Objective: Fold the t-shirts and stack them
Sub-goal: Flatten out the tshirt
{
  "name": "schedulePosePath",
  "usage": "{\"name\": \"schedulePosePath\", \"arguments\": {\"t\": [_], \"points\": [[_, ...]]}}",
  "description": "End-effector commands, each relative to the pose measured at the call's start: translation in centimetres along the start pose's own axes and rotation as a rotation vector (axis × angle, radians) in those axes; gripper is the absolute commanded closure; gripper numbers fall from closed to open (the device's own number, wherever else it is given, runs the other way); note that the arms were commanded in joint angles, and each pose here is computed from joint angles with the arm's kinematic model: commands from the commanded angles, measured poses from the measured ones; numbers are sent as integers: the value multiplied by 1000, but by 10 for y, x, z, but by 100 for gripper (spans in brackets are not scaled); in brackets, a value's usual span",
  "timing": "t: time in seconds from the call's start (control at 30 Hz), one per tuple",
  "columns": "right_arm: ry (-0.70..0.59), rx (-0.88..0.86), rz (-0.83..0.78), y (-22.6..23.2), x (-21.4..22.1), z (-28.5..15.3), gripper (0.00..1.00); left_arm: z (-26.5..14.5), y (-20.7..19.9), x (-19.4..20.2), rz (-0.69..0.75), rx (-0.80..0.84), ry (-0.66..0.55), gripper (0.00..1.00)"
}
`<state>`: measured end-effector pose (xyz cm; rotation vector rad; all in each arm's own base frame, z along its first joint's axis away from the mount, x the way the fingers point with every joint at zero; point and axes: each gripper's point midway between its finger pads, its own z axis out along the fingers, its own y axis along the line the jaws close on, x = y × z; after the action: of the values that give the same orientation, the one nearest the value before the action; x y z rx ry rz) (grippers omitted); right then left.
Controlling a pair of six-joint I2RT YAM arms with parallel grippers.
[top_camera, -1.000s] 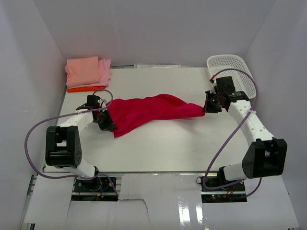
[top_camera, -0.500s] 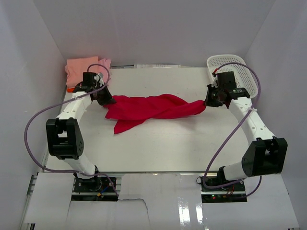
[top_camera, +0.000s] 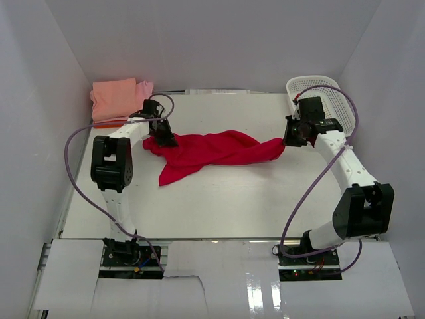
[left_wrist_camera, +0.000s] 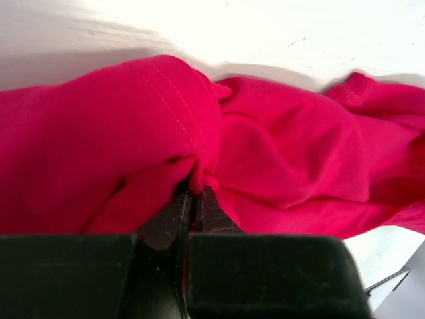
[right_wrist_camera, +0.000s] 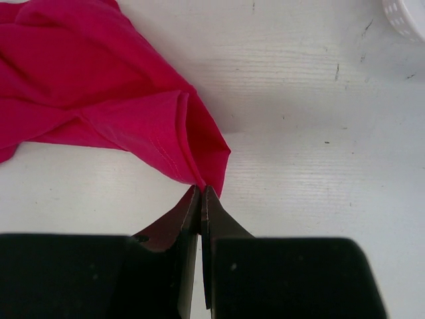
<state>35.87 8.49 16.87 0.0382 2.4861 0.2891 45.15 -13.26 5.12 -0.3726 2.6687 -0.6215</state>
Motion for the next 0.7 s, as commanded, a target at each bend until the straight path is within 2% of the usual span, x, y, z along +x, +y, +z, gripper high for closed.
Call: {"name": "schedulePosePath", "arguments": {"t": [0.0,0.13,0.17,0.3,0.4,0.47,0.53,0.67], "points": [[-75,5,-11,3,-26,-6,92,-8,-30,-13,39,52,-65,91],[-69,-3,-15,4,-26,-4,92,-21,-37,-16,62,56,-104,83],[-70,-8,-16,5,-26,-4,92,-26,-37,-19,69,45,-122,75],[-69,-19,-18,7,-25,-3,92,-68,-41,-40,86,27,-256,55],[-63,-23,-20,7,-23,-1,92,-112,-59,-60,99,125,-376,43],[-62,-29,-22,8,-22,-1,92,-140,-72,-63,120,207,-416,41],[-65,-31,-24,9,-23,-1,92,-155,-74,-65,163,221,-440,36],[-66,-31,-35,9,-26,-2,92,-175,-48,-60,222,138,-452,30]]}}
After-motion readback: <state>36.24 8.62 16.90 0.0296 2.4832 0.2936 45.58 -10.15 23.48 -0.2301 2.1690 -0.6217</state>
